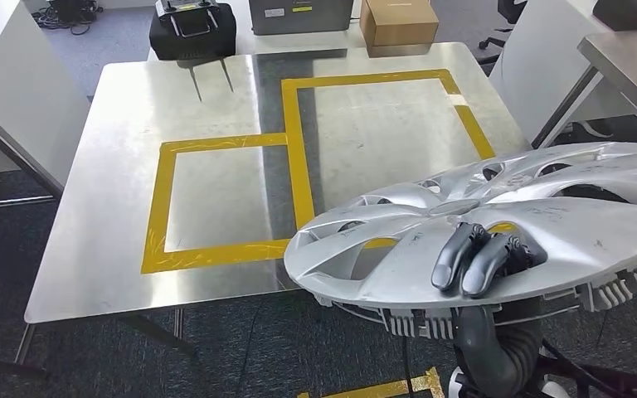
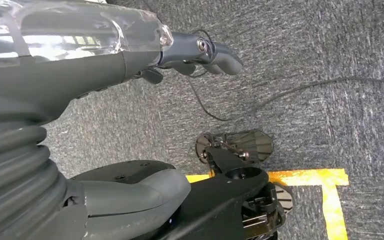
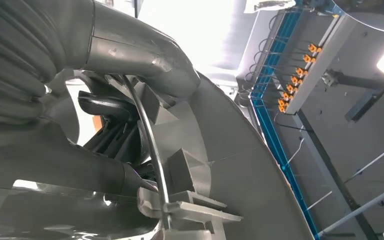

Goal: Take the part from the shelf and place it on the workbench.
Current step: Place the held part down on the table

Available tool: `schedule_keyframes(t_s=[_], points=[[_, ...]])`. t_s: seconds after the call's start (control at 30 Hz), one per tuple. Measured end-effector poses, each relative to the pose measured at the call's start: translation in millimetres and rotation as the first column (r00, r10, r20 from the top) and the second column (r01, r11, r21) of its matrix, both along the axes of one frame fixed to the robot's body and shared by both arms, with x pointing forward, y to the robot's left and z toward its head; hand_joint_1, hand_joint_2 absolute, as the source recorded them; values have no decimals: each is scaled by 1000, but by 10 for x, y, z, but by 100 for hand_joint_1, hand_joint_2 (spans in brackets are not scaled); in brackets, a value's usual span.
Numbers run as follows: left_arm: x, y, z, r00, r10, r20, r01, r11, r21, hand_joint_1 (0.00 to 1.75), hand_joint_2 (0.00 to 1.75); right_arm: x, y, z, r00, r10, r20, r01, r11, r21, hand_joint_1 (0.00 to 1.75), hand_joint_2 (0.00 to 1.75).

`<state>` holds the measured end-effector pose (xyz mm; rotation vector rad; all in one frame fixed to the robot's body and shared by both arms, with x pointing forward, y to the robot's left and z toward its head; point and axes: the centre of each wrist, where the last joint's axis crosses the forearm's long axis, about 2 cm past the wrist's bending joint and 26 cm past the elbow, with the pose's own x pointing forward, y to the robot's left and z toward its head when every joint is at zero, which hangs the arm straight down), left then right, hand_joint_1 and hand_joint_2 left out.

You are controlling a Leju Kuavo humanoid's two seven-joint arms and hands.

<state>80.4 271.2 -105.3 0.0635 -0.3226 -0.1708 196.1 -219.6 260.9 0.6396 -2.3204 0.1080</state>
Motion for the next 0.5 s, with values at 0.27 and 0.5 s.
schedule_keyframes(t_s=[0.27,0.5], points=[[-7,-16,-1,999,-42,7,42,999,-11,0,175,102,-114,184,998,-59,4,59,988,-142,175,175],[-5,-134,6,996,-87,17,87,995,-42,0,175,601,-150,1081,954,-275,117,280,680,-678,175,175]])
